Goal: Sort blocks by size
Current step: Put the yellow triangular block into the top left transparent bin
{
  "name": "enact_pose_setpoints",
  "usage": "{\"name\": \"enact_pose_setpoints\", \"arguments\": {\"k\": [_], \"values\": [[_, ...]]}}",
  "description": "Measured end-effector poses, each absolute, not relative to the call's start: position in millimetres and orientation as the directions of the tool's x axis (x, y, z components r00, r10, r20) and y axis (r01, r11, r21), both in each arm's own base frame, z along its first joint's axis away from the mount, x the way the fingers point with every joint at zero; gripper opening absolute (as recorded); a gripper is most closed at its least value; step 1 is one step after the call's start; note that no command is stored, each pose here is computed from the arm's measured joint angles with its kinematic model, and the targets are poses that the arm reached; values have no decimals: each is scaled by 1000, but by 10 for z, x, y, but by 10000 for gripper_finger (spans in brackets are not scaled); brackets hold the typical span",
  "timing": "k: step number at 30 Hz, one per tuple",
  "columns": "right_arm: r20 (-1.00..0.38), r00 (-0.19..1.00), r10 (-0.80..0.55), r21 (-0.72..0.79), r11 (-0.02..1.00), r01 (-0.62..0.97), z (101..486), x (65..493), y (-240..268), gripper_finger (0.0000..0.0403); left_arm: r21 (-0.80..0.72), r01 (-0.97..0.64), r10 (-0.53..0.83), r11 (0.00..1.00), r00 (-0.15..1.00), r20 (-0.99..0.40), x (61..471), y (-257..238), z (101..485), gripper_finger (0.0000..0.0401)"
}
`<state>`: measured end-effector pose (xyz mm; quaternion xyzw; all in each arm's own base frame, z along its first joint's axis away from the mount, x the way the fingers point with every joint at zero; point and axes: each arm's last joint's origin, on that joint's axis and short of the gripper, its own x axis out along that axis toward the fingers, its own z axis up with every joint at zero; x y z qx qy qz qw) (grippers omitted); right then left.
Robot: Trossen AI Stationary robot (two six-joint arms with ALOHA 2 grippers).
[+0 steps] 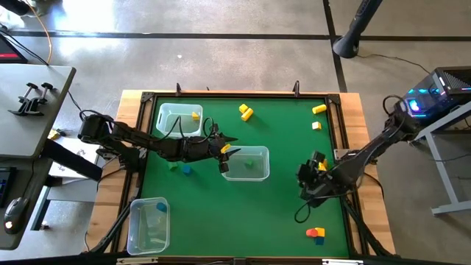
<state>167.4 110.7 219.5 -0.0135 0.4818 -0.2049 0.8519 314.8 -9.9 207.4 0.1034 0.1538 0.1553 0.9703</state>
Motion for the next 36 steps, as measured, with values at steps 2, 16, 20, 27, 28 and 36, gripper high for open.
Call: {"name": "enact_pose_setpoints", "arguments": {"k": [2,16,20,27,28,36], "values": [[-802,492,-340,-194,926,324,2261,1607,1128,177,248,-270,333,930,904,-266,3148,-99,2074,168],[-579,739,-344,-130,934,333,2522,1257,1248,177,248,-269,332,931,904,-268,3147,-101,2073,168],[-511,774,-374,-123,923,365,2538,1237,1268,177,248,-268,332,931,904,-268,3147,-102,2073,168],[-441,772,-457,-158,887,435,2522,1295,1232,177,250,-268,333,931,903,-271,3146,-101,2069,168],[-438,768,-466,-145,881,451,2525,1317,1217,177,250,-267,332,931,903,-271,3146,-102,2069,168],[-506,665,-550,-124,809,575,2518,1459,980,177,242,-271,332,932,904,-268,3147,-101,2073,168]]}}
